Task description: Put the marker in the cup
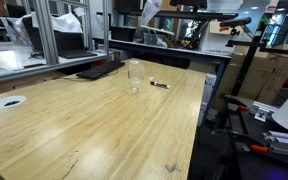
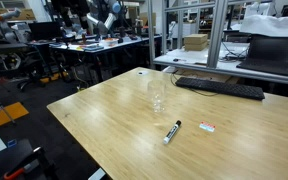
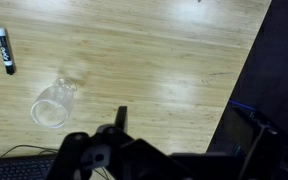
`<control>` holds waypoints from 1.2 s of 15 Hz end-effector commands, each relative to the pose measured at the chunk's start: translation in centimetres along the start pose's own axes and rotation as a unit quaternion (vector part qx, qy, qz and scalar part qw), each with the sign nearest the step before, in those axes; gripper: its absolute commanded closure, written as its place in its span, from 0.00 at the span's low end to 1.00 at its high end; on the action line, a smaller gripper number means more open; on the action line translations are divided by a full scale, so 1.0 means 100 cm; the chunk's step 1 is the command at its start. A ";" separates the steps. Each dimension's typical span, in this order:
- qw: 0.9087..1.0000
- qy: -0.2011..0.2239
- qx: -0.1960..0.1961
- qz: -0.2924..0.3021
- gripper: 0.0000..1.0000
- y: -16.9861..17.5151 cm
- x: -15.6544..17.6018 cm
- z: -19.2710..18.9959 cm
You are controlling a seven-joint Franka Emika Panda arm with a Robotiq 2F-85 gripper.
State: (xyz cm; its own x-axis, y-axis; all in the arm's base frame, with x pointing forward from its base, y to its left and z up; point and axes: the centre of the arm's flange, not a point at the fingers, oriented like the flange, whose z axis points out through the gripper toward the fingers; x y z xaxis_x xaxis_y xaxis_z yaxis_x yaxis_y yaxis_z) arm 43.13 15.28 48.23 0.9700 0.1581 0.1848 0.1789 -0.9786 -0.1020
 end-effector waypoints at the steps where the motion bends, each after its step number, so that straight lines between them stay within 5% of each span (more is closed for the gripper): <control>1: 1.000 0.003 0.000 0.000 0.00 0.000 0.001 -0.002; 6: 1.000 -0.009 -0.007 -0.001 0.00 0.037 -0.005 0.008; 13: 1.000 -0.014 -0.008 0.004 0.00 0.035 -0.004 0.012; 18: 0.995 -0.022 -0.018 0.099 0.00 0.116 0.015 0.028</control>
State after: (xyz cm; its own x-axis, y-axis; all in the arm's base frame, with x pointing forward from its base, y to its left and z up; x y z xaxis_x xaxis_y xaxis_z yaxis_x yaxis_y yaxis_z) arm 44.91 7.76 45.33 0.9909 0.0457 0.1269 0.0574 -0.9943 -0.0900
